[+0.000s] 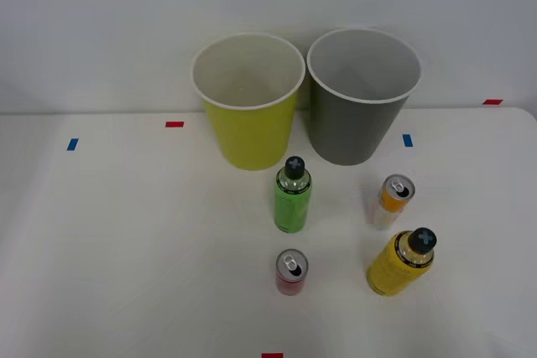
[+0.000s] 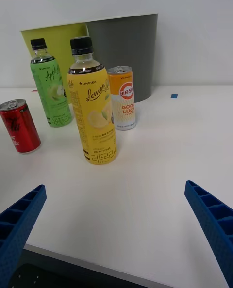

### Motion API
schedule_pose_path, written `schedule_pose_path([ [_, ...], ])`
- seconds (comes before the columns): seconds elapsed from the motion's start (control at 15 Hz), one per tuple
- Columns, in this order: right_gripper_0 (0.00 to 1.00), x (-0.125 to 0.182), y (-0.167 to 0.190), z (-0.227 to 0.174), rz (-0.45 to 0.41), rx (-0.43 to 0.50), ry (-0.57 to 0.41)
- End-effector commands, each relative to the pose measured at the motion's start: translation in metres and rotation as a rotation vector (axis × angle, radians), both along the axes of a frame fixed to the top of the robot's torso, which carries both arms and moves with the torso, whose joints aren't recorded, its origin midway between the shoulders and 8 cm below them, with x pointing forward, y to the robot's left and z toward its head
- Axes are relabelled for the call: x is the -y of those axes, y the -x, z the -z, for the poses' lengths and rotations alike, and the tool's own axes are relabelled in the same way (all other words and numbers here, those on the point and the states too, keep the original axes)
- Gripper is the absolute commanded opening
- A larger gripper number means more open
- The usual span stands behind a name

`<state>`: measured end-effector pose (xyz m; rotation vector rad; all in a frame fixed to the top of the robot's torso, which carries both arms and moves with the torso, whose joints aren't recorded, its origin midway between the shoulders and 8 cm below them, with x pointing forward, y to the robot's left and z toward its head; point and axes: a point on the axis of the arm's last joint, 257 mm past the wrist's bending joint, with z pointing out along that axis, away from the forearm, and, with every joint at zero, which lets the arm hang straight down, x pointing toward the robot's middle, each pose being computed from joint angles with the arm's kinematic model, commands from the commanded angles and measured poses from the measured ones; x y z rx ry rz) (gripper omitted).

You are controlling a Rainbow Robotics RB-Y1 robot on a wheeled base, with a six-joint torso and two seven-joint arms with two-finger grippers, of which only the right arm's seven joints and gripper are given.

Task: Put cans in the gray bin, plastic bottles in the light green bin

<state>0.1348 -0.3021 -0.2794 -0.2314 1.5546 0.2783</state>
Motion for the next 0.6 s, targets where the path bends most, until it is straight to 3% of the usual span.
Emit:
schedule_pose_path([
  [0.07,1.0,0.0,0.0,0.0,0.0,0.0,0.0],
  [0.6,1.0,0.0,0.0,0.0,0.0,0.0,0.0],
])
